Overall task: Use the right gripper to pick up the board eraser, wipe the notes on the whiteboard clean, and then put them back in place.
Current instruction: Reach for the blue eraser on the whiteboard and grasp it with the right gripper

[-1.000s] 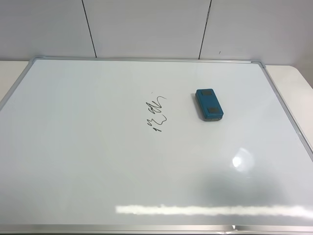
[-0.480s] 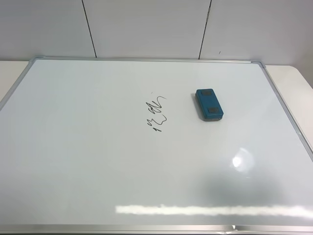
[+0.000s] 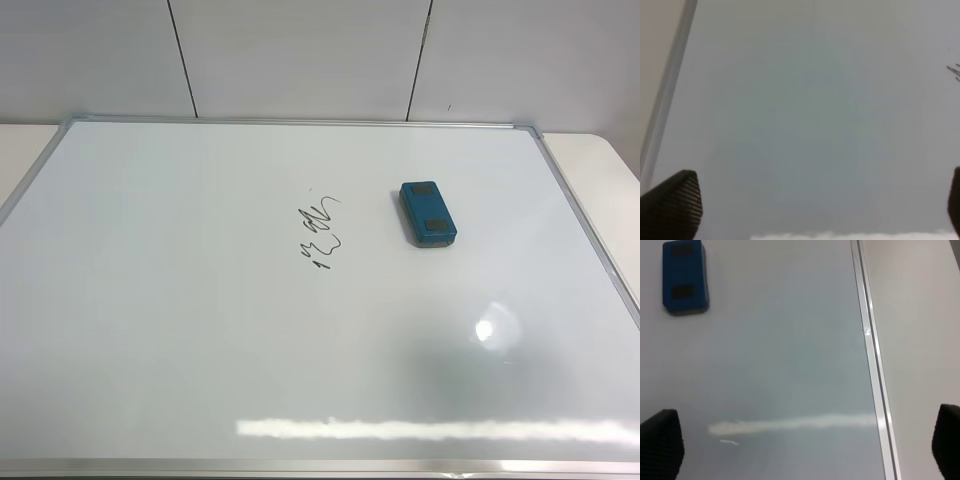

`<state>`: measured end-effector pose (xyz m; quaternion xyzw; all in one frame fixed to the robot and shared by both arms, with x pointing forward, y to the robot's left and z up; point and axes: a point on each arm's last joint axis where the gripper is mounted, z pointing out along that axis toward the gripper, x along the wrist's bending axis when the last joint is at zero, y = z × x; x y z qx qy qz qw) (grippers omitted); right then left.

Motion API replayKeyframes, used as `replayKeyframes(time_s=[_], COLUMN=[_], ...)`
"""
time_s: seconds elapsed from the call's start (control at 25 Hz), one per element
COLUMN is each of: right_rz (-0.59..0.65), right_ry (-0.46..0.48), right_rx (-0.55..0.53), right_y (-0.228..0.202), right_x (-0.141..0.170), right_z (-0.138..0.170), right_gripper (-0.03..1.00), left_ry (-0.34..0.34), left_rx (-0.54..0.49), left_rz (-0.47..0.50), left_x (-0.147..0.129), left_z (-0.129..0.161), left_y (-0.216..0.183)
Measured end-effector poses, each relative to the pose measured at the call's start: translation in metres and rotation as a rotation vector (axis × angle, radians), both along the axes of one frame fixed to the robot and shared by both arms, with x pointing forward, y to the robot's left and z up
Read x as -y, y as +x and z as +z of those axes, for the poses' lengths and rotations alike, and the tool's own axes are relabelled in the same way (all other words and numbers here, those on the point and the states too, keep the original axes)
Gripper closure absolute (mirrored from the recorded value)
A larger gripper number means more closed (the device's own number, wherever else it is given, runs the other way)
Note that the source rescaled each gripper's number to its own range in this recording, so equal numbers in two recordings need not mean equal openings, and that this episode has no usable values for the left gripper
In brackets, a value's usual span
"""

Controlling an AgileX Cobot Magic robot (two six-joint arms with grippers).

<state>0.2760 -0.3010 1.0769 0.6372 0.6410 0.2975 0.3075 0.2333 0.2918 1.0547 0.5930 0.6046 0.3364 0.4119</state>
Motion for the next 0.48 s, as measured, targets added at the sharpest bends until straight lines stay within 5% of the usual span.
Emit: replayKeyframes(time_s=[0.48], right_rz=[-0.007], right_ry=[0.001], right_rx=[-0.289], right_y=[0.104], right_x=[-0.005], right_z=[0.05], right_gripper=[-0.03], left_ry=[0.0], left_rx=[0.0], left_rz=[0.0], left_x=[0.0], left_z=[0.0], left_y=[0.0])
